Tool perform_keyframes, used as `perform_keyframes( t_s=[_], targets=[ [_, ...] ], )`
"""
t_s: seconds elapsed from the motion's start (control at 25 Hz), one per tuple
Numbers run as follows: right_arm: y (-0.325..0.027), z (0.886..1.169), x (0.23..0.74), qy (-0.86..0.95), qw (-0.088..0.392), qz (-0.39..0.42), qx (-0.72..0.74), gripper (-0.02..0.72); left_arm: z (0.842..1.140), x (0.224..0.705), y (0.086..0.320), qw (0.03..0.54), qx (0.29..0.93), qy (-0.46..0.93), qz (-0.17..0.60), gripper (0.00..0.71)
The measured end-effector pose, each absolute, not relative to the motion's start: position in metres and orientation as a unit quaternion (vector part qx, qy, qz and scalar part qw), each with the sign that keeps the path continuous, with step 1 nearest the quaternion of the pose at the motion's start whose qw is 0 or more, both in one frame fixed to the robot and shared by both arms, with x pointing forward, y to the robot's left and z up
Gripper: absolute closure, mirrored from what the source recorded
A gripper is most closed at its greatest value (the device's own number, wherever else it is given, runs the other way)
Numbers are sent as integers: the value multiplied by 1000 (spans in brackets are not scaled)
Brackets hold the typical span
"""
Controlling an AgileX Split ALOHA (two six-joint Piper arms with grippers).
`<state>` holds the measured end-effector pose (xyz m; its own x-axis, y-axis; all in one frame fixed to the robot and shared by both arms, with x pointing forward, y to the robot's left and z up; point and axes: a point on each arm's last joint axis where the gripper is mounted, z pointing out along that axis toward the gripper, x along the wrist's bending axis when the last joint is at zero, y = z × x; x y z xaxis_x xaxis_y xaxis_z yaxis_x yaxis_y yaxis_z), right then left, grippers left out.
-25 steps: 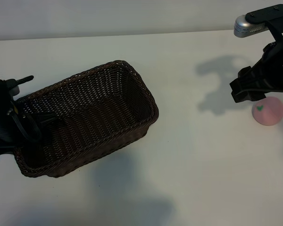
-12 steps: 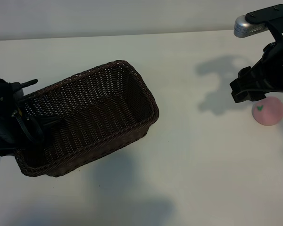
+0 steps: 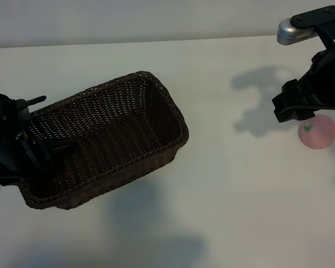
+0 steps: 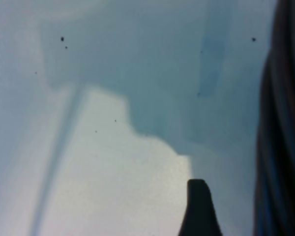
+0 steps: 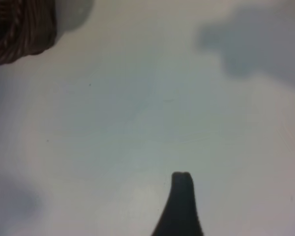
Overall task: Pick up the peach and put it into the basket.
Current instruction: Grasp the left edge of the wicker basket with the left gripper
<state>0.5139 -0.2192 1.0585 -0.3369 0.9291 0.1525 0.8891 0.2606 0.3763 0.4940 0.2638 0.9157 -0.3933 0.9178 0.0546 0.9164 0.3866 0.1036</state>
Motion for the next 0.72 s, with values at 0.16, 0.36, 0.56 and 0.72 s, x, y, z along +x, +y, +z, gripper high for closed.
perform_keyframes(
  t_s=[0.16,0.36,0.56,0.72],
  targets=[
    [-219,1058,514,792,50,202,574,108,915,494,264,5,551,833,59,325],
    [-219,1058,514,792,50,202,574,108,915,495,264,9,548,834,58,349],
    [-219,1058,514,792,50,201,574,108,915,495,264,10,548,834,58,349],
    [-219,1058,514,792,50,201,574,108,915,495,263,11,548,835,55,349]
  ],
)
